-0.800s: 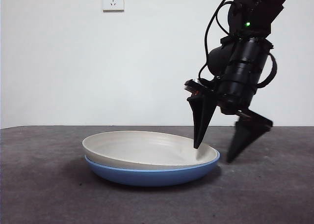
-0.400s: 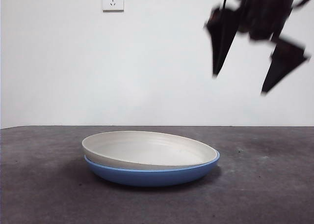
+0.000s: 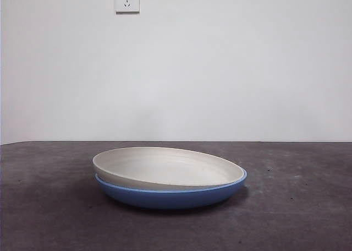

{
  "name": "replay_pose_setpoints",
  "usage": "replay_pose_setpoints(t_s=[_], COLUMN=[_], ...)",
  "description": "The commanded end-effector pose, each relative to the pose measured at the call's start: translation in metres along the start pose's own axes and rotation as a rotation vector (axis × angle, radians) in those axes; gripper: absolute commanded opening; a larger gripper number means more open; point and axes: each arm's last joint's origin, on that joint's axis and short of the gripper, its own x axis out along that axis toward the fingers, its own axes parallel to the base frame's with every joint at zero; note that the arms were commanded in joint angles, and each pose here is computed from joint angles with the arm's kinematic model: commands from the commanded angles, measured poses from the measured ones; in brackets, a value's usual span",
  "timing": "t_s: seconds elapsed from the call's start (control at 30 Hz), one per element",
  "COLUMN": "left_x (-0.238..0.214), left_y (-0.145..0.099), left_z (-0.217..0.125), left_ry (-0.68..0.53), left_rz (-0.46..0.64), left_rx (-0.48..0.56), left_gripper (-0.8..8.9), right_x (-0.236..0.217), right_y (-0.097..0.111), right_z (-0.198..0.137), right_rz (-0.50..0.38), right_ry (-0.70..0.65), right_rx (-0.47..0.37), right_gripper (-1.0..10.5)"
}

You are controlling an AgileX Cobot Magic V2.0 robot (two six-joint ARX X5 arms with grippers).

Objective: Pick up the white plate, put it on the blue plate, put it on desk

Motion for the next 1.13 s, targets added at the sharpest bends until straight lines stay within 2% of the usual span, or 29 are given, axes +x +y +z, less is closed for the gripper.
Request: replay_pose_setpoints(t_s=[0.03,0.17,0.47,0.73,0.8,0.83,0.87,0.9,0.93,1.13], left_x=[0.000,0.000,0.000,0.000,0.000,0.000,0.000,0.000,0.000,-0.001], left_y=[-0.001,-0.001,-0.001,-0.001,-0.001,-0.001,-0.001,-0.001,-0.001,-0.001], left_z=[0.003,0.003,0.001,0.001,0.001,0.001,0.001,0.001,0.001,0.001], left_ry=[-0.010,-0.008,0.011,0.012,0.013,0.013,0.012,0.012,0.011,0.007], left_rz=[-0.009,-0.009,-0.011,-0.011,-0.011,-0.011,-0.011,-0.011,-0.011,-0.010], left_rx=[-0.052,-0.088,-0.100,-0.100,-0.099,-0.098,-0.095,-0.096,-0.095,-0.094], left_gripper=[6.30,6.30,6.26,6.14,4.74,3.39,1.38,-0.19,0.36,0.20], right_x=[-0.027,-0.056,-0.103,-0.116,-0.116,-0.116,-0.116,-0.116,-0.116,-0.116], right_y=[0.006,0.007,-0.003,-0.006,-0.006,-0.006,-0.006,-0.006,-0.006,-0.007], right_z=[-0.017,-0.047,-0.106,-0.126,-0.126,-0.126,-0.126,-0.126,-0.125,-0.125], right_rz=[0.031,0.065,0.118,0.137,0.138,0.137,0.137,0.136,0.131,0.115], right_ry=[-0.050,-0.099,-0.303,-0.376,-0.376,-0.375,-0.375,-0.375,-0.377,-0.381], right_rx=[-0.009,-0.032,-0.040,-0.058,-0.058,-0.057,-0.056,-0.053,-0.051,-0.049], right_gripper=[6.2,6.2,6.2,6.1,4.8,3.5,1.3,-0.2,0.2,0.2])
